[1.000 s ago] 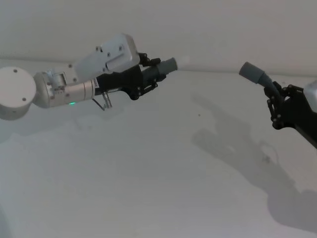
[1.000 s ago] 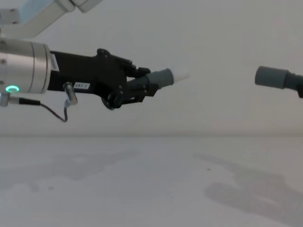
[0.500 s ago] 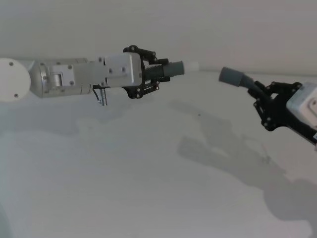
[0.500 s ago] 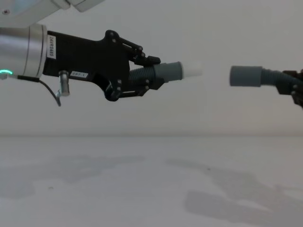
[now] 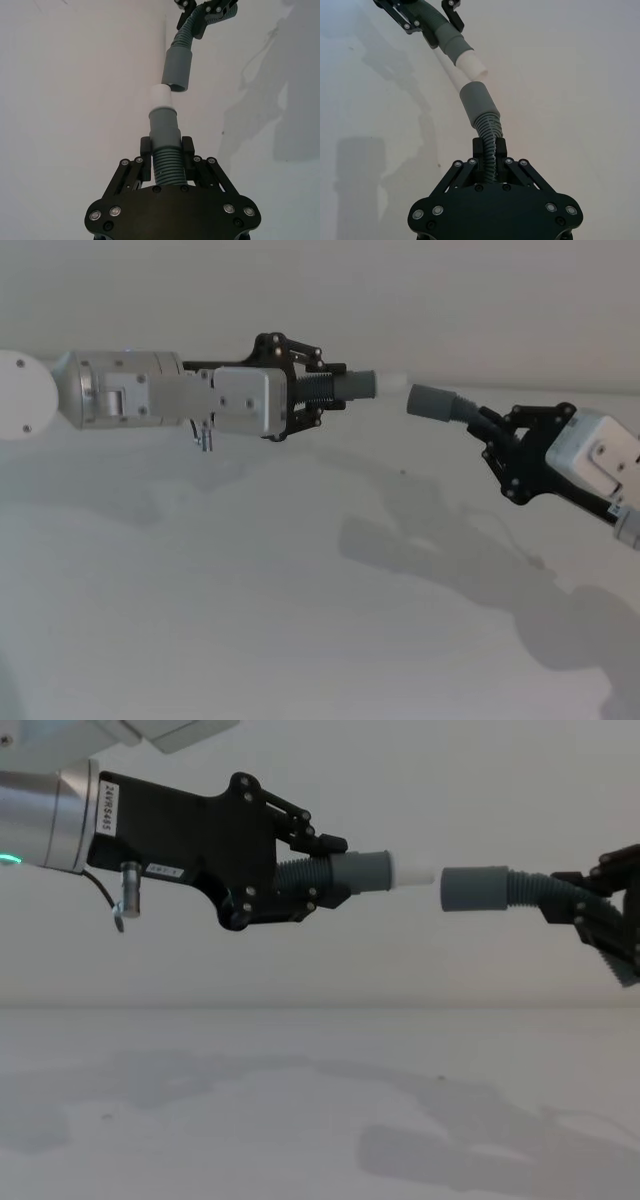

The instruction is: Use both hands to pick up one end of the pipe from the table, align the ends, and insert them.

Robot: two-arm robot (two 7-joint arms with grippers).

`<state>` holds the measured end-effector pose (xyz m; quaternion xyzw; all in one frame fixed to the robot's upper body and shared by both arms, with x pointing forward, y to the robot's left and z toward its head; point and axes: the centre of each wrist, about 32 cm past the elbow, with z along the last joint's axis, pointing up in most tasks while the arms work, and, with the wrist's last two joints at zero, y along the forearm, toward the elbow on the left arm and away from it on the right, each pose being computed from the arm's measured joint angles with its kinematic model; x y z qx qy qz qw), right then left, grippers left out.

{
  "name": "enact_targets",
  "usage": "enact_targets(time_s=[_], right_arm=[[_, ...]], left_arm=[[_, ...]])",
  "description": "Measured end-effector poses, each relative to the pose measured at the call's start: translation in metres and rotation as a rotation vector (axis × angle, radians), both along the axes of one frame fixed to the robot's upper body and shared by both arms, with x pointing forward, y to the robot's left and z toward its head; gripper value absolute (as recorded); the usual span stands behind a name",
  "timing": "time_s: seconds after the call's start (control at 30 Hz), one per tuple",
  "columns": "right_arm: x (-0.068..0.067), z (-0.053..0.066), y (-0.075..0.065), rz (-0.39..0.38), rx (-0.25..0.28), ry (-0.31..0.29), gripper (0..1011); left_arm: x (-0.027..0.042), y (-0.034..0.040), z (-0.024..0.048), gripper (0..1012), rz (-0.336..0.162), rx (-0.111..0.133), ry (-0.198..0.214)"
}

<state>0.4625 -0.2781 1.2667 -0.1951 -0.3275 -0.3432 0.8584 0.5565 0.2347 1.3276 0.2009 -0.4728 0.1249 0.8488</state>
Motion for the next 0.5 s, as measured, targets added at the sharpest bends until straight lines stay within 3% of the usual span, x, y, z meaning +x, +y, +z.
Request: enact_targets(time_s=[0.5], right_arm=[[0.0042,0.0032,0.0046,0.021,0.009,0.006,135]], left_arm=[[0.0004,0.0006,0.0027,347,-0.014,0.022,-0.024]])
